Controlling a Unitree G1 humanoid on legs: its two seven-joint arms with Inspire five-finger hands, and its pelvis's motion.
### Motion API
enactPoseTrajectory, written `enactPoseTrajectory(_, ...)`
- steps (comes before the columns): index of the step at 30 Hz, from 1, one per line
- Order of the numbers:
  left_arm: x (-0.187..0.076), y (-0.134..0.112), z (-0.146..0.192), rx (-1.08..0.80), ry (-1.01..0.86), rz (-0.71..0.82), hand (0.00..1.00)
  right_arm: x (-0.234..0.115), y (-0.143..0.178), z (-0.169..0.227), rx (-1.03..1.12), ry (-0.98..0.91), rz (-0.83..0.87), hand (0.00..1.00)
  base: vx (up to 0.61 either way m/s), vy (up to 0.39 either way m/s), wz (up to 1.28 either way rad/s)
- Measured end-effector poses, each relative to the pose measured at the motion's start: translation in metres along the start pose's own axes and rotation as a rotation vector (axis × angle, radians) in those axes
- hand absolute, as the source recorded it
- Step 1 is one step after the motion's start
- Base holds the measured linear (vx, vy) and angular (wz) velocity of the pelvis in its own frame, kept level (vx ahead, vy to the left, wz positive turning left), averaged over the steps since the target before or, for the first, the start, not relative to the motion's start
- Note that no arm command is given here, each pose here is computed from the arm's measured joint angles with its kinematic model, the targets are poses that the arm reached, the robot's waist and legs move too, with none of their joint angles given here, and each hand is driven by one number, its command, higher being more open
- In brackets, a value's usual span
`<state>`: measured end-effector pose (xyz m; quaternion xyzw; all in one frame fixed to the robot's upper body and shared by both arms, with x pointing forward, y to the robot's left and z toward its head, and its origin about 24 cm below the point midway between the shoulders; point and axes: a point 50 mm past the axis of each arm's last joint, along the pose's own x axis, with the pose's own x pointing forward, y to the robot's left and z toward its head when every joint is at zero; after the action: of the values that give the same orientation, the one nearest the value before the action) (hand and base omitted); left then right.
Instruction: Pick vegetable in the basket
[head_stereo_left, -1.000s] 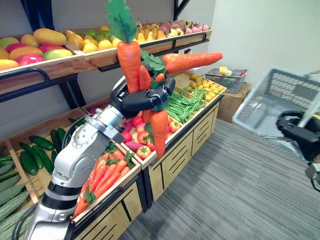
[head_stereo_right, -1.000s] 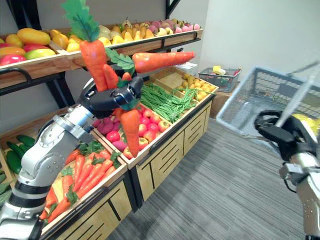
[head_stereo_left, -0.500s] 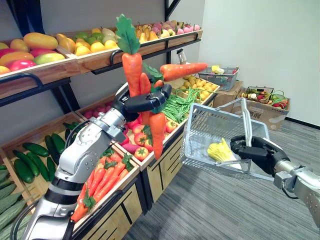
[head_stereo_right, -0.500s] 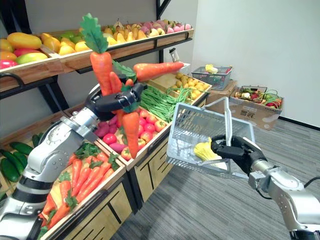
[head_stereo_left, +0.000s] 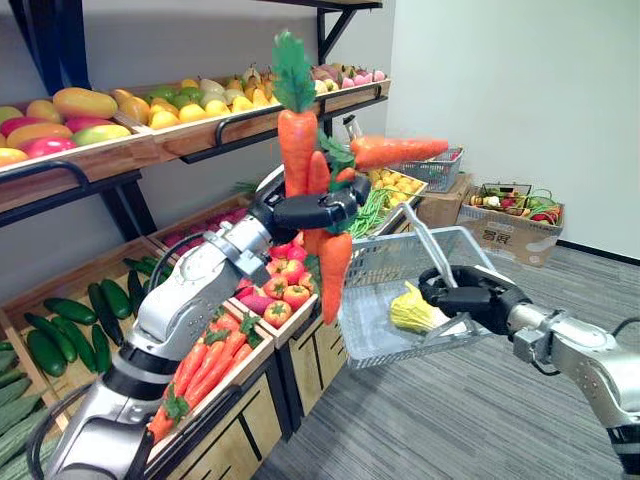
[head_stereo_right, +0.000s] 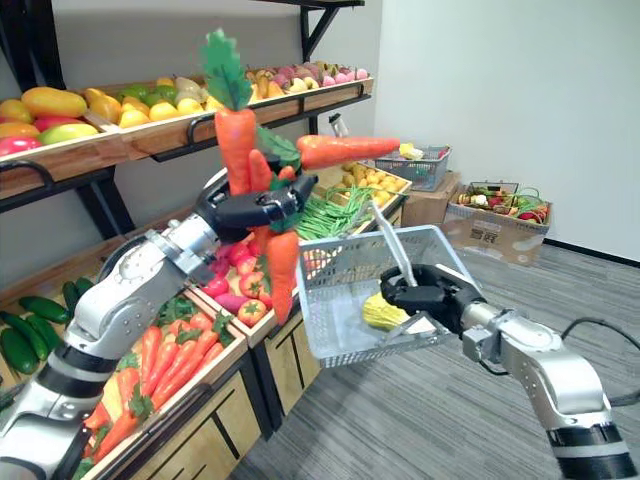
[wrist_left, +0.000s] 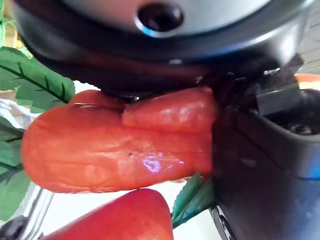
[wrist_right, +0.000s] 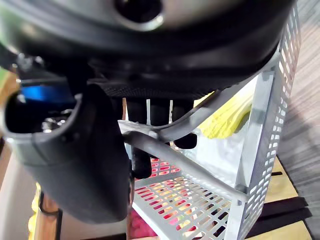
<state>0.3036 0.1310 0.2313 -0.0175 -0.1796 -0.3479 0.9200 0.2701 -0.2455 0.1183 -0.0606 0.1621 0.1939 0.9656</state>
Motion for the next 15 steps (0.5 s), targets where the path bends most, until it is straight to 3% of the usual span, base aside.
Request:
enactPoseTrajectory(7,0.009,-0.003,0.004,-0.022,-0.033,0.012,0.0,0.012,0.017,0.001,-0.018,0.057,0.122,0.0,0.01,-0.001,-0.02)
enactPoseTrajectory(15,0.008,0.011,-0.028,-0.004,0.11,0.096,0.0,0.019,0.027,0.011,-0.033,0.045,0.173,0.0,0.02,0.001,-0.04)
